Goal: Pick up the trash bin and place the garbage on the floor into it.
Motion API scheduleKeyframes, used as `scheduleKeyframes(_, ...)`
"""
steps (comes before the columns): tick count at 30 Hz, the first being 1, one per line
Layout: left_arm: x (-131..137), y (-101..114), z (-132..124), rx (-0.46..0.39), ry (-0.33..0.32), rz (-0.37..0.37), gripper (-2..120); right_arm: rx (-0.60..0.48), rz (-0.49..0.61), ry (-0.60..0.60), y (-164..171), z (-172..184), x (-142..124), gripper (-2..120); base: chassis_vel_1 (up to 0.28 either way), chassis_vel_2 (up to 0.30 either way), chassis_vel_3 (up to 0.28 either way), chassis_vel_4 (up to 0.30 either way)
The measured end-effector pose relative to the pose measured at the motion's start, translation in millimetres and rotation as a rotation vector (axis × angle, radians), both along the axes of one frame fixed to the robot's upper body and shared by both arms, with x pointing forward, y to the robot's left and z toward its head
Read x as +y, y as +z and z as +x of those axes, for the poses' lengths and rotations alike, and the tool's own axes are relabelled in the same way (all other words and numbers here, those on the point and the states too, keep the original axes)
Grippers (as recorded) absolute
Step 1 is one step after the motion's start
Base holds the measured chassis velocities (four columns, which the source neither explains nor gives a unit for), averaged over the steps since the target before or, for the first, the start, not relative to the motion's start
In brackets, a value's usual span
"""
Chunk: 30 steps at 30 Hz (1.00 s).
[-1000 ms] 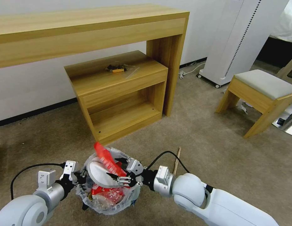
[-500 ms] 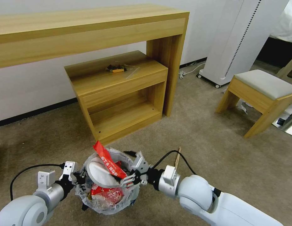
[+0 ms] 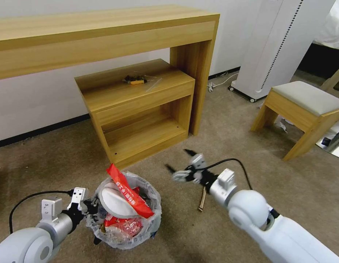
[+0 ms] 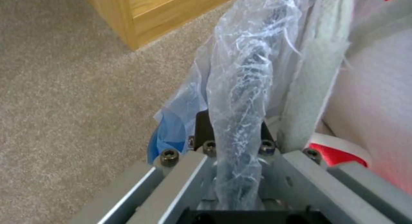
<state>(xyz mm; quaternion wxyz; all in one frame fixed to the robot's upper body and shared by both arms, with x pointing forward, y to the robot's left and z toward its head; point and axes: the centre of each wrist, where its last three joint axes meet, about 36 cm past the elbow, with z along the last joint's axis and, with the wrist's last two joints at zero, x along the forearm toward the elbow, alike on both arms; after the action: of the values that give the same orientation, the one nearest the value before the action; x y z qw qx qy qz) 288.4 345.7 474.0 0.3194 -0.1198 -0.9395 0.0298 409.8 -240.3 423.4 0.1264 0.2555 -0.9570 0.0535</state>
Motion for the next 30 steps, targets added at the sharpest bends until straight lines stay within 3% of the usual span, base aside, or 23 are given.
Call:
scheduleKeyframes(3,0.1,1.0,0.2,-0.002,-0.005,0.001,0,0.102,0.019,-0.112,-29.5,8.2,-31.0,100,0.000,0.000,0.000,0.000)
scheduleKeyframes(7,-0.7,0.2,1.4,-0.001,-0.008,0.000,0,0.175,0.046,-0.187,-53.6,14.0,-45.9,100,0.000,0.000,0.000,0.000)
scheduleKeyframes(10,-2.0,-2.7,1.9,0.006,-0.012,0.002,0,0.295,0.074,-0.306,-98.9,22.9,-59.4,100,0.000,0.000,0.000,0.000)
scheduleKeyframes(12,-2.0,-3.2,1.6,0.008,-0.011,0.004,0,0.322,0.076,-0.335,-111.2,25.1,-60.9,100,0.000,0.000,0.000,0.000)
scheduleKeyframes(14,-1.9,-3.9,0.8,0.012,-0.011,0.007,0,0.370,0.086,-0.383,-133.8,29.5,-59.0,100,0.000,0.000,0.000,0.000)
scheduleKeyframes(20,-1.5,-4.3,0.5,0.015,-0.011,0.012,0,0.432,0.136,-0.421,-158.9,37.6,-37.4,100,0.000,0.000,0.000,0.000)
scheduleKeyframes(24,-3.0,-6.5,0.5,0.020,-0.013,0.014,0,0.498,0.188,-0.460,-177.5,46.4,-9.8,88,0.000,0.000,0.000,0.000)
scheduleKeyframes(30,-2.6,-7.1,-0.7,0.023,-0.007,0.021,0,0.578,0.151,-0.534,-193.5,51.7,-1.8,75,0.000,0.000,0.000,0.000)
